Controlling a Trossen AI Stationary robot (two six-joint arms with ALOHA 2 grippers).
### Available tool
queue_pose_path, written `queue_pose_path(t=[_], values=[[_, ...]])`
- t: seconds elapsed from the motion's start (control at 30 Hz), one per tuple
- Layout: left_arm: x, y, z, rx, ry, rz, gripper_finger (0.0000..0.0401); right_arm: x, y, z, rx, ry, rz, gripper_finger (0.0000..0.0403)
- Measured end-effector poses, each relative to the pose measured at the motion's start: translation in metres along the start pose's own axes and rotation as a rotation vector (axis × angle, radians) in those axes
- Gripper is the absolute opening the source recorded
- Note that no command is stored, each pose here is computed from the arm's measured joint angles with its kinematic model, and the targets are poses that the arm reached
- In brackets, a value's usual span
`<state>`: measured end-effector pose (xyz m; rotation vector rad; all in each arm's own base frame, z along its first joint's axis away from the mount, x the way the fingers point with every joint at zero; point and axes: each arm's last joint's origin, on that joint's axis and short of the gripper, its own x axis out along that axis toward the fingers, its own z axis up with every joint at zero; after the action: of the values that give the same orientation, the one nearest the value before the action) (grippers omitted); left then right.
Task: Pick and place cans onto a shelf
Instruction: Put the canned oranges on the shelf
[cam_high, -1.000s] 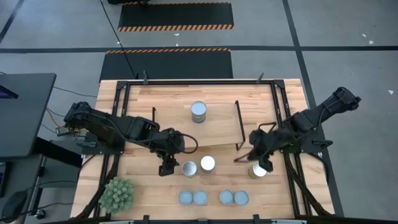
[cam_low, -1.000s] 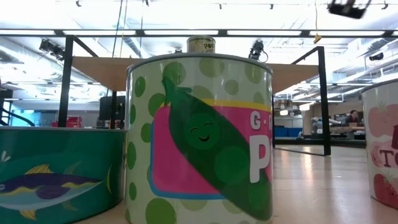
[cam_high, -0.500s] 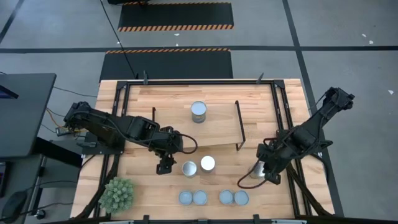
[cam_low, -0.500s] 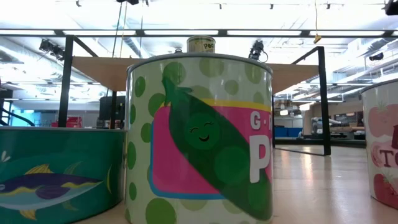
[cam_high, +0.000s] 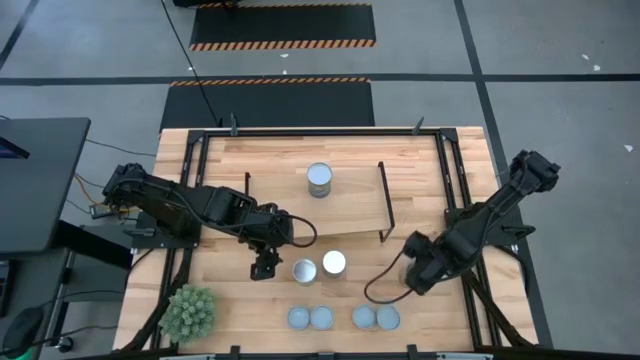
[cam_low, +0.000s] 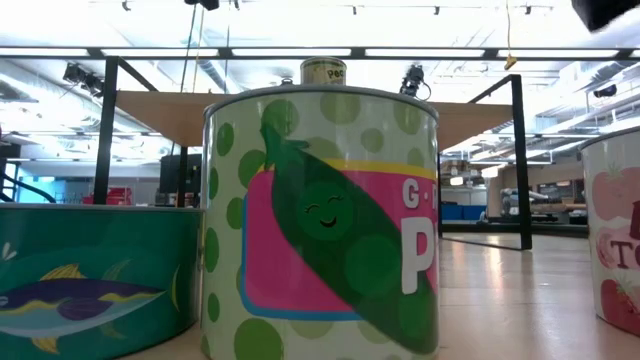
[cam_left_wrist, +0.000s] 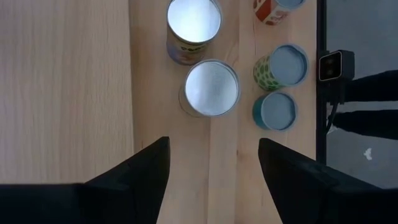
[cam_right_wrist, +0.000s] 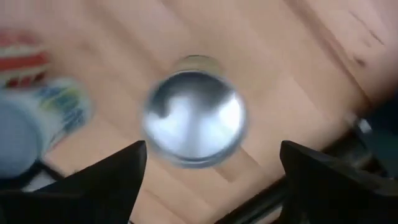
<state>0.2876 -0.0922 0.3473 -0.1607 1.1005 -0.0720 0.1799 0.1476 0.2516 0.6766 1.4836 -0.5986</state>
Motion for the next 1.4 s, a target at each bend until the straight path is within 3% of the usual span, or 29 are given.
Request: queue_pose_path(t=[0.27, 0.47, 1.03, 1.4], values=[[0.000, 0.000, 0.000, 0.047, 0.000, 0.000, 0.0249, -0.013, -0.004, 0.005, 0.218, -0.045, 0.117, 0.0372], [0.000, 0.000, 0.000, 0.053, -0.001, 0.000, 0.0249, -0.008, 0.004, -0.002, 0.200, -0.131, 0.138, 0.0373], [0.000, 0.000, 0.000, 0.068, 0.001, 0.001, 0.0249, 0.017, 0.016, 0.002, 0.233, -0.112, 0.001, 0.0368], [0.000, 0.001, -0.003, 0.069, 0.029, 0.010, 0.0249, 0.021, 0.019, 0.002, 0.215, -0.090, -0.015, 0.0368]])
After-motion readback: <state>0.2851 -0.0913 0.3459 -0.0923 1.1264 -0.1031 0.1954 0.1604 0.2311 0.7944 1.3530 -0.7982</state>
